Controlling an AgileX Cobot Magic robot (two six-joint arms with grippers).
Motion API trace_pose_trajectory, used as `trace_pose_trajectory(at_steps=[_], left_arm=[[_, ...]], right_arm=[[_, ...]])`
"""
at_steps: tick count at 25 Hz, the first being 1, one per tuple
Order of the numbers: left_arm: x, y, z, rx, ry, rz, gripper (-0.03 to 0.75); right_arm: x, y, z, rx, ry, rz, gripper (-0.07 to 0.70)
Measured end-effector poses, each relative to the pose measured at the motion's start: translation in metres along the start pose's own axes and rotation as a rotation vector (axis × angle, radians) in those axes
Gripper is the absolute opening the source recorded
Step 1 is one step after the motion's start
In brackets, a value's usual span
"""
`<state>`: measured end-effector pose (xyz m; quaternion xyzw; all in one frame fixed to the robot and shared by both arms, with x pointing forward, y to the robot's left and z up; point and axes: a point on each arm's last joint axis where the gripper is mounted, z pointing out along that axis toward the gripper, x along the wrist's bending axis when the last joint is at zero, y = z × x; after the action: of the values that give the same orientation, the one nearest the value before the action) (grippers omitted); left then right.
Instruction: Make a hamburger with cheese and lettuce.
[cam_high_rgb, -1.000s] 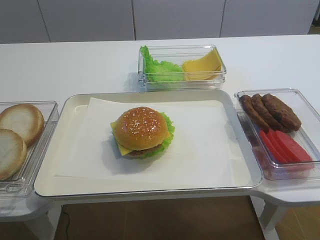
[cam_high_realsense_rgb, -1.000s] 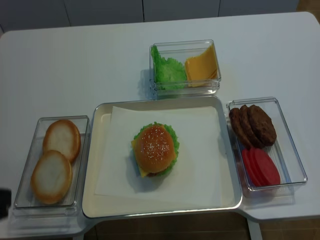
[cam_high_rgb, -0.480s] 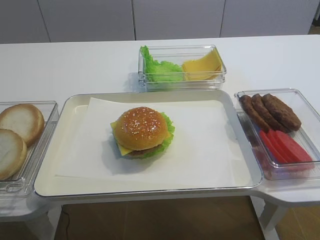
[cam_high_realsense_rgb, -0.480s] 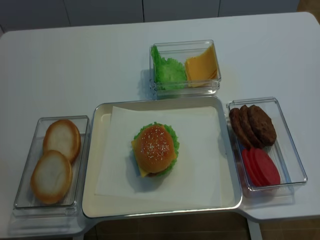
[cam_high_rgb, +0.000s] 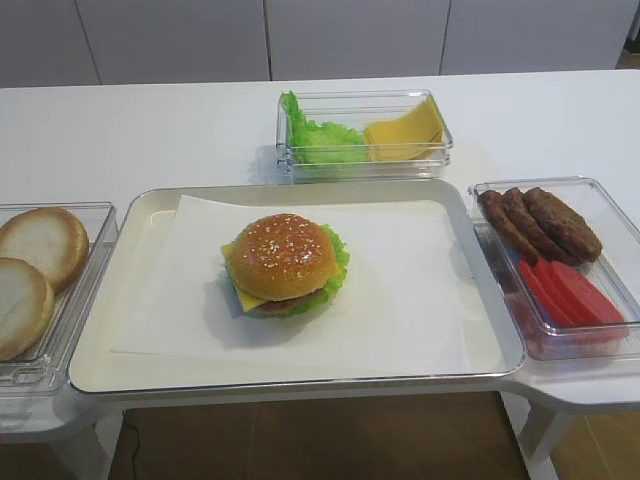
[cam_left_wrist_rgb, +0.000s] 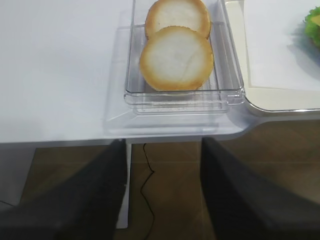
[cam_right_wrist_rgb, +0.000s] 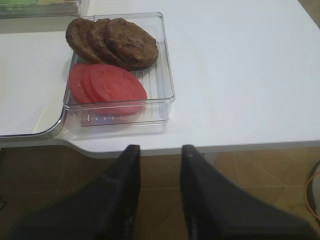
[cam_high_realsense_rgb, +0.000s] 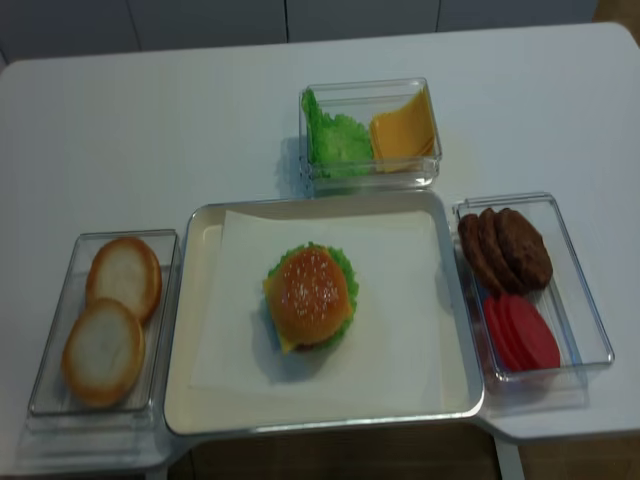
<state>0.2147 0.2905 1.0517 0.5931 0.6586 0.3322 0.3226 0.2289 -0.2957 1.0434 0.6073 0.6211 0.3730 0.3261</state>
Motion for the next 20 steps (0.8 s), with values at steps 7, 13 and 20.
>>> trace_pose_trajectory(at_steps=[7, 13, 20], left_arm=[[0.0004, -0.0025, 0.0038, 0.018, 0.002, -0.001, 0.358], [0.0006, -0.0041, 0.007, 0.028, 0.001, 0.0, 0.358], [0.0008, -0.0018, 0.01, -0.006, 0.001, 0.001, 0.358]], right_arm=[[0.0, 0.0, 0.0, 0.0, 0.0, 0.0, 0.211], [0.0, 0.0, 0.0, 0.0, 0.0, -0.001, 0.211], [0.0, 0.0, 0.0, 0.0, 0.0, -0.001, 0.212]])
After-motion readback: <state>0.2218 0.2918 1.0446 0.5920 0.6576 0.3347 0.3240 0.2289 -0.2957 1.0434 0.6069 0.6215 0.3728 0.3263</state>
